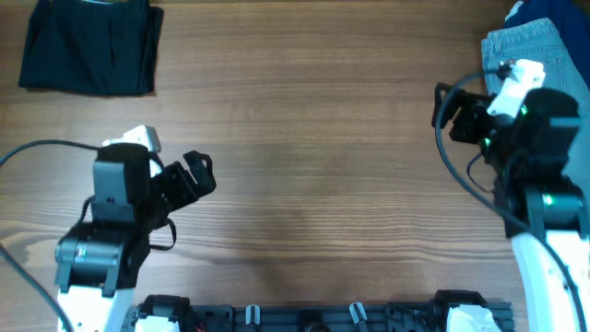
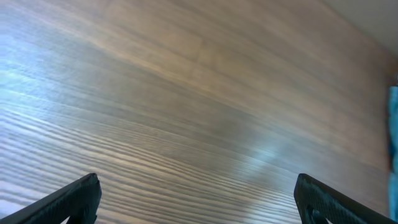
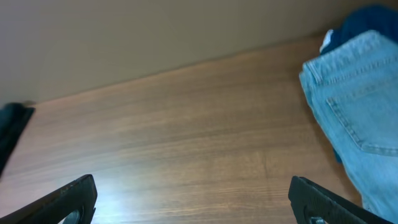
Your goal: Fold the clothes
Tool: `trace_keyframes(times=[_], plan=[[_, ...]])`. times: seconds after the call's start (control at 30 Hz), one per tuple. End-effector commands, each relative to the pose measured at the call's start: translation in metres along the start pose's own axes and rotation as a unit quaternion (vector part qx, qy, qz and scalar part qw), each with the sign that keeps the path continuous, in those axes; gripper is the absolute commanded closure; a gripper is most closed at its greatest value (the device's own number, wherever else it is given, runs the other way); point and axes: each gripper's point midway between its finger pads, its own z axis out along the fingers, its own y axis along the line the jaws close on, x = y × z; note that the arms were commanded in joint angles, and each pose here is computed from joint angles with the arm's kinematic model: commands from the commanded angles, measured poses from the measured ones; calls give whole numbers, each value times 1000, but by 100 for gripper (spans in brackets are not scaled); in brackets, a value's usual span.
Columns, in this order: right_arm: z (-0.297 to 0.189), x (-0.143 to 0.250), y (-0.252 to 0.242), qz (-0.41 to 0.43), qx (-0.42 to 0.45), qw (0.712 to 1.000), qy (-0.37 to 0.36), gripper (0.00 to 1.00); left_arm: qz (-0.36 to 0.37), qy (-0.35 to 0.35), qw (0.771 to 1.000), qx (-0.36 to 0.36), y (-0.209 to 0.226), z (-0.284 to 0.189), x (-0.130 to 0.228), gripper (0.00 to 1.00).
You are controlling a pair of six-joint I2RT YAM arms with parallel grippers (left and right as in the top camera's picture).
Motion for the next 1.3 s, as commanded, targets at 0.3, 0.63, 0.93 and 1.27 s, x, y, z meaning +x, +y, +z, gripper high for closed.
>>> trace_keyframes(times=[0.3,0.63,0.93,1.27], plan=[[-21,-42,-3,117,6,989,-96,0,-2,50,997,-53,14,34,7,0],[-126,-54,-14,123,41,971,-201,0,-3,81,994,-72,19,50,14,0],[-129,-40,8,165,-30,972,-166,0,-4,83,994,-73,19,51,15,0],[-126,-30,14,302,-65,942,-133,0,-4,83,994,-73,19,51,15,0]])
